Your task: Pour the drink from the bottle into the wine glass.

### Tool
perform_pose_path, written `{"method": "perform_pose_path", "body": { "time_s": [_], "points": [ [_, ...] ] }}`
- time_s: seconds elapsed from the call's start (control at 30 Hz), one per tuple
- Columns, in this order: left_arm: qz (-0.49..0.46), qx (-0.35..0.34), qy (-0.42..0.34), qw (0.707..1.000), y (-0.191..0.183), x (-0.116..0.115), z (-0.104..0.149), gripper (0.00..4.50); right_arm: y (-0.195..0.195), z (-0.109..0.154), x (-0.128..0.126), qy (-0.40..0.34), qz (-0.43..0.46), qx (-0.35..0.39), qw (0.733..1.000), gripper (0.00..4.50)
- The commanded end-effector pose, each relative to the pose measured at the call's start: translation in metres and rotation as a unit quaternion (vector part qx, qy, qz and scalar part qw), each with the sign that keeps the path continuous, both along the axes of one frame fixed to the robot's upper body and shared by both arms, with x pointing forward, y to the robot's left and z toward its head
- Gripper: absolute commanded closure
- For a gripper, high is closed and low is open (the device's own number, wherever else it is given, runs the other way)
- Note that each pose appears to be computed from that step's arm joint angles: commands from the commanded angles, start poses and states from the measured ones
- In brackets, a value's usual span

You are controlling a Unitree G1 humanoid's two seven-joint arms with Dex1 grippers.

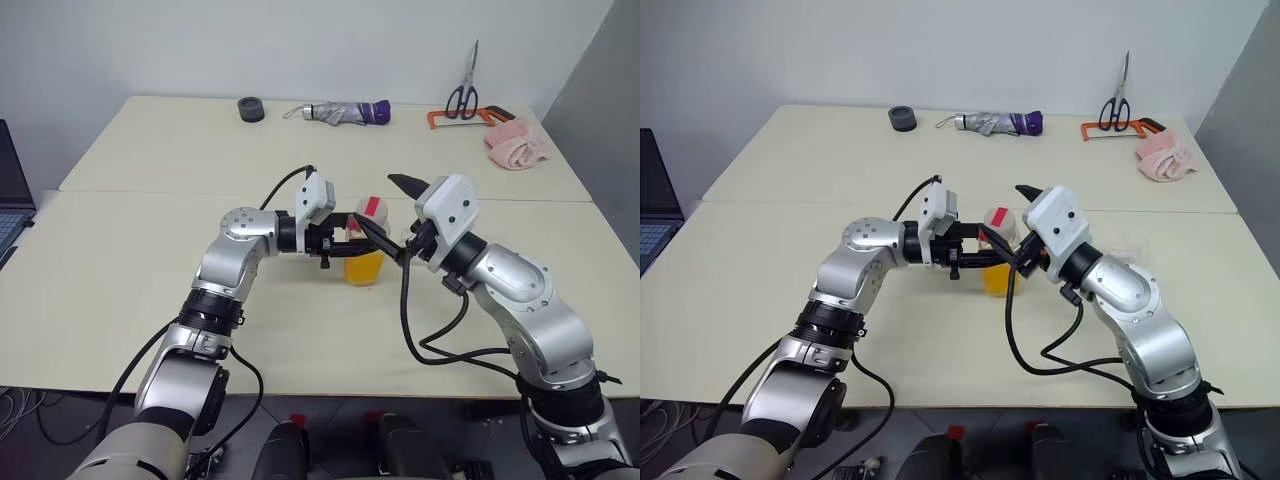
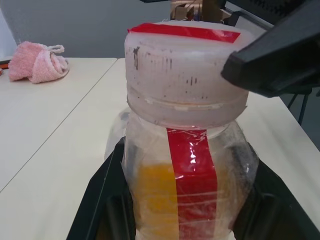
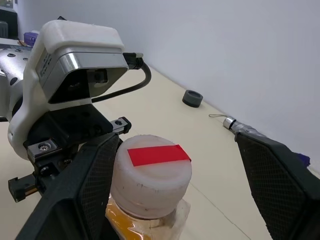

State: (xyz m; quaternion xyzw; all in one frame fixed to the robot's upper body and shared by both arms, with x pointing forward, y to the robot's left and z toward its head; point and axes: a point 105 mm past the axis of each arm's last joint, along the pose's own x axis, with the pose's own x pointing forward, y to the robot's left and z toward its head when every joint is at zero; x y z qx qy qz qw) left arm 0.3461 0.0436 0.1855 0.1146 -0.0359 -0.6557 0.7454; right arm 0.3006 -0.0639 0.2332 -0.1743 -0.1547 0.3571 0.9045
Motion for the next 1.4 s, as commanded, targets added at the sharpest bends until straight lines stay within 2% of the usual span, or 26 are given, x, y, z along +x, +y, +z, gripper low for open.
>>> {"method": "perform_pose_path", "body": {
  "time_s": [0.03, 1.4],
  "points": [
    [-0.014, -0.014, -0.03, 0.999, -0.003, -0.004, 0.016, 2.65, -0.024, 0.013, 0.004, -0.02, -0.05, 0.011, 0.998, 0.55],
    [-0.014, -0.006, -0.037, 0.999, 0.0, -0.003, 0.014, 2.65, -0.039, 0.006, -0.004, 0.006, -0.055, 0.009, 0.998, 0.55]
  ]
}}
